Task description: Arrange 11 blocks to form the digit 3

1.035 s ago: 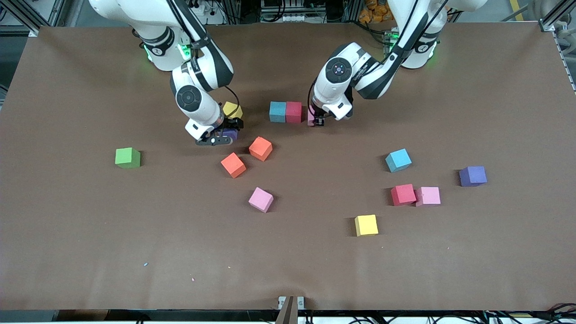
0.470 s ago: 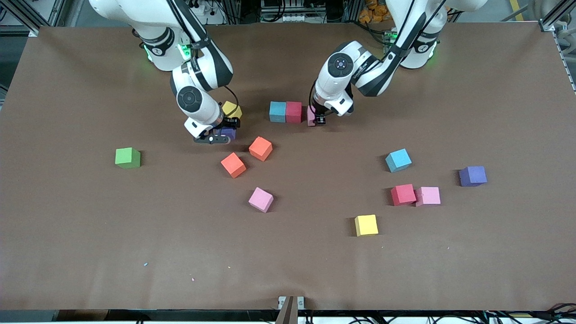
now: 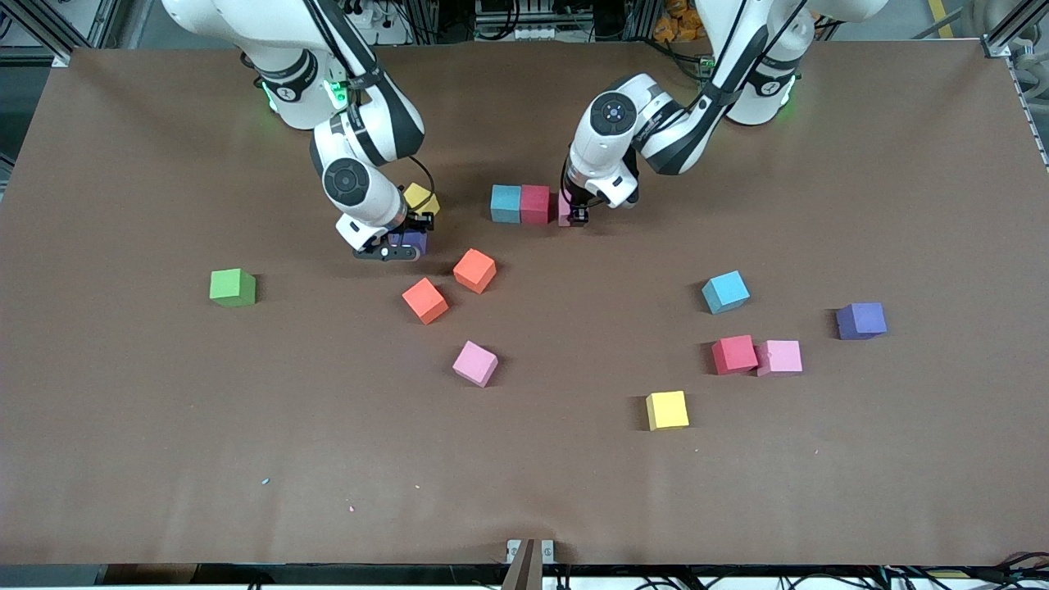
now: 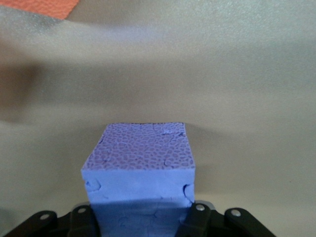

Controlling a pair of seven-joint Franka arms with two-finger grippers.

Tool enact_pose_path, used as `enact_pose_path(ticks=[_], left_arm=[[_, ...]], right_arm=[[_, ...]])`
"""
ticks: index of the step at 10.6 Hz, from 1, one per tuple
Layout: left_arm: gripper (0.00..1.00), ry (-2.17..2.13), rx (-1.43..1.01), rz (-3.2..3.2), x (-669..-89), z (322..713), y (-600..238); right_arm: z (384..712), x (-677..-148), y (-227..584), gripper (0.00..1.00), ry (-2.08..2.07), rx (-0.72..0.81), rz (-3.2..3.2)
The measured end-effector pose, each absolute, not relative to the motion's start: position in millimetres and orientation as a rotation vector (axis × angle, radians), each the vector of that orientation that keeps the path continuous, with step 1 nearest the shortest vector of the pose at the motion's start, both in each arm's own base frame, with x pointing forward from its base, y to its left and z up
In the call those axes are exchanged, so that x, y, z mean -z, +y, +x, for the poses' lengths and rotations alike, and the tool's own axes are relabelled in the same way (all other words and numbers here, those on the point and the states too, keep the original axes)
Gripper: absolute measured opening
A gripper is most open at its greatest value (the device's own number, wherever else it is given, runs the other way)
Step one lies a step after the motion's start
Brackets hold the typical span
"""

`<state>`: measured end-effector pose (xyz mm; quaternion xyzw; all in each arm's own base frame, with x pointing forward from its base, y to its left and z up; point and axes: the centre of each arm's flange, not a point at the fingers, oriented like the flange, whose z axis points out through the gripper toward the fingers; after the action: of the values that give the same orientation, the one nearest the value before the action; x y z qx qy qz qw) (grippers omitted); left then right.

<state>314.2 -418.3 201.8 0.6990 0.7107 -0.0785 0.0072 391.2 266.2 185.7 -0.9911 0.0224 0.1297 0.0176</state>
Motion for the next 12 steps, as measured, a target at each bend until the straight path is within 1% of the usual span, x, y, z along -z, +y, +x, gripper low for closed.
enact_pose_path(ticks=[1,2,4,8,12], left_arm=[[0.56,2.230,0.246,2.181,-200.5,314.0,-418.2],[0.56,2.233,0.247,2.176,-200.2,314.1,-418.4],[0.56,2.230,0.247,2.171,-200.8,314.8,-419.3],[0.56,2.215,0.250,2.172,-202.4,314.9,-424.8],[0.56,2.204,0.261,2.181,-199.6,312.9,-433.1]], right_arm=[[392.6,-186.5,266.4,0.54,0.071,-0.397,-3.078],[395.2,-188.1,266.5,0.54,0.053,-0.388,-3.075],[407.1,-195.8,266.5,0.54,-0.122,-0.351,-3.049],[425.0,-222.6,273.8,0.54,-0.339,-0.278,-2.995],[437.6,-263.2,291.9,0.54,-0.358,-0.339,-2.964]])
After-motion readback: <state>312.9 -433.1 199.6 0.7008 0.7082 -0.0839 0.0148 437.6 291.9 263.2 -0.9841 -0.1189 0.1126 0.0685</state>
